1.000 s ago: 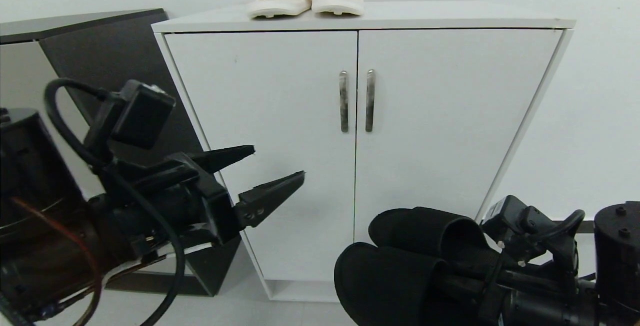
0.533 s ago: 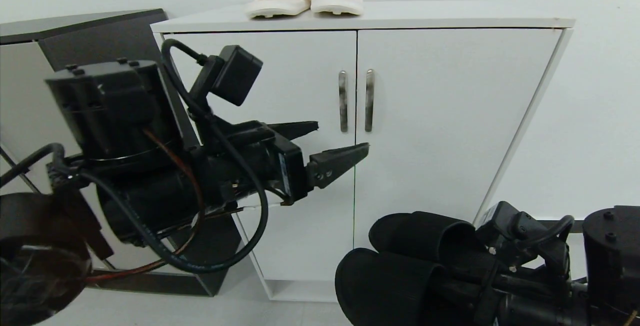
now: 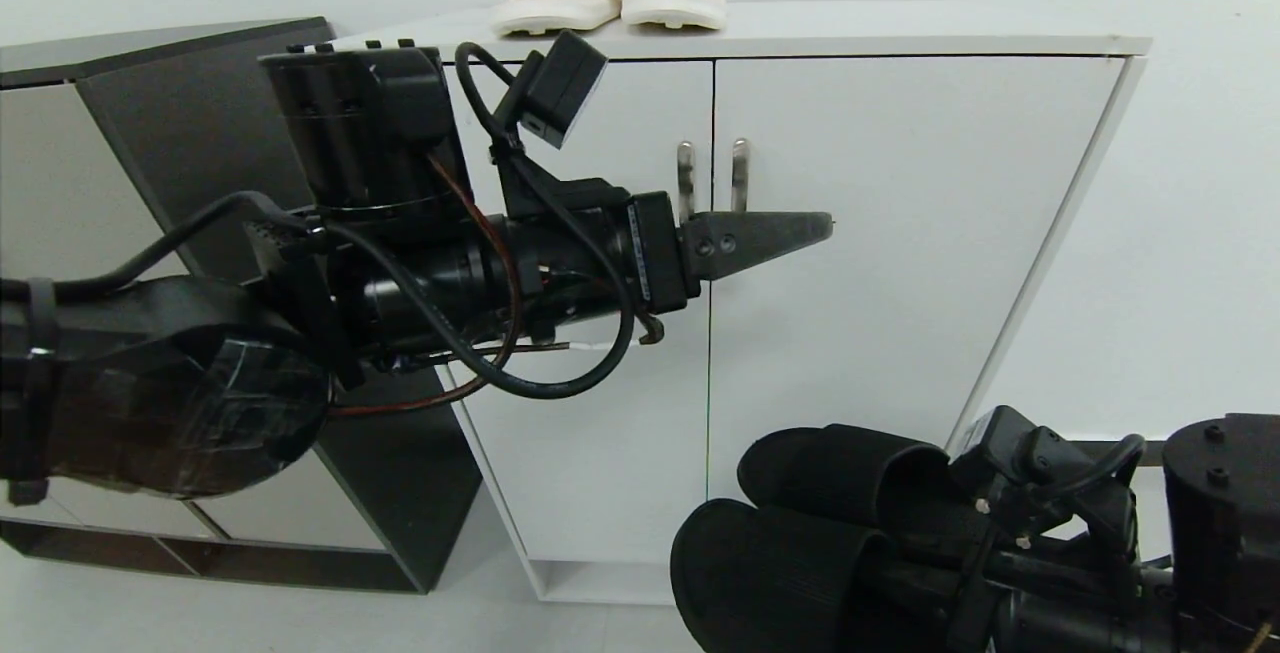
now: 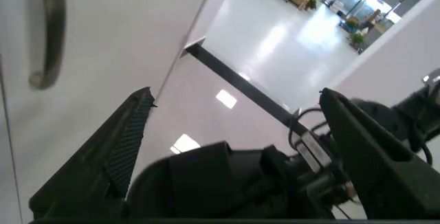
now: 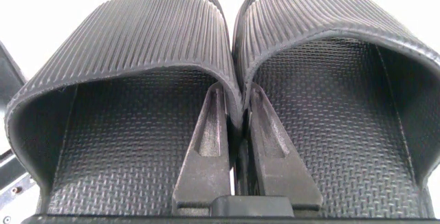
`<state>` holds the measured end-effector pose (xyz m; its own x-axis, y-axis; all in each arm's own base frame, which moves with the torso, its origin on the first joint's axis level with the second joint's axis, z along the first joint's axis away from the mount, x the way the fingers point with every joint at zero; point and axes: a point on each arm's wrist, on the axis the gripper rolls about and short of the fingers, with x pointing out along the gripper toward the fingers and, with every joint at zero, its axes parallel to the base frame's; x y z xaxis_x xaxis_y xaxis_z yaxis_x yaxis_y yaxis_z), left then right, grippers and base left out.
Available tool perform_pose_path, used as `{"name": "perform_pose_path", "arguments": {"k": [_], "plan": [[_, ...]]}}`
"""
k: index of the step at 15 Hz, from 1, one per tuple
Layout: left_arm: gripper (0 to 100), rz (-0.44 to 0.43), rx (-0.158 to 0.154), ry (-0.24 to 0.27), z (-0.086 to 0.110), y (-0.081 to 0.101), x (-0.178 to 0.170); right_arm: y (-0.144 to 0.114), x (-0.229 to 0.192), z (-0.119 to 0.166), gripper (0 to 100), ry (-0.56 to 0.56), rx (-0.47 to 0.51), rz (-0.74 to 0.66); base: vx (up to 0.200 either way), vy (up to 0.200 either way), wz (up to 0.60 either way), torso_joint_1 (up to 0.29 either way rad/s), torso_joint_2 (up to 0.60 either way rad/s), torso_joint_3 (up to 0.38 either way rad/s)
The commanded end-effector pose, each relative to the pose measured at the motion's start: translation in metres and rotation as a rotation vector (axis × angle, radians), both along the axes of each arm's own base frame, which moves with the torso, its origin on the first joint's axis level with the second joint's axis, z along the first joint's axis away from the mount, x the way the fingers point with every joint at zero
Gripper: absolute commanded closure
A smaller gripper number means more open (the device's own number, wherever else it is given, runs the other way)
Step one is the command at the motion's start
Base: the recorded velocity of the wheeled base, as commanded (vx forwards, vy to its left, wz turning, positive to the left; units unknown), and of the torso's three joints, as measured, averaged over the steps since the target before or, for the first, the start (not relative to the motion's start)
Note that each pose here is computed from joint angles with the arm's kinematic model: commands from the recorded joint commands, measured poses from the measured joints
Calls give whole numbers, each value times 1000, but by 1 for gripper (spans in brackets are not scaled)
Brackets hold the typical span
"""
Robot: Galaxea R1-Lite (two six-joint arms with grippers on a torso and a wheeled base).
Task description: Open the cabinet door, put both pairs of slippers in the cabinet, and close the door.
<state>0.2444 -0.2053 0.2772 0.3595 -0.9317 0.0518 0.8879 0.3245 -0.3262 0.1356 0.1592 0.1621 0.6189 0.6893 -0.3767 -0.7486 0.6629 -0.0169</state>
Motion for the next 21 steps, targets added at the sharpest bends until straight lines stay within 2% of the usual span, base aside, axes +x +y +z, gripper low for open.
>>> {"name": "perform_pose_path", "arguments": {"k": [1,2,4,5,7,19,20,21], "plan": [[0,25,-2,-4,1,-5,7,0,0,0,100,2,-1,2,0,0,0,0,0,0],[0,62,1,-3,1,-7,10,1,1,-1,100,4,-3,2,0,0,0,0,0,0],[0,86,44,-33,1,-11,16,2,2,-3,100,9,-10,2,0,0,0,0,0,0],[0,146,82,-51,0,-14,22,2,2,-4,100,11,-13,4,0,0,0,0,0,0],[0,230,115,-73,-6,-22,34,2,1,-4,100,12,-14,4,0,0,0,0,0,0],[0,256,102,-82,-10,-36,61,1,1,-6,100,15,-20,5,0,0,0,0,0,0],[100,256,100,-82,-10,-35,61,1,1,-6,100,16,-21,5,0,0,0,0,0,0],[100,254,99,-80,-9,-35,60,1,0,-6,100,17,-22,6,0,0,0,0,0,0]]}}
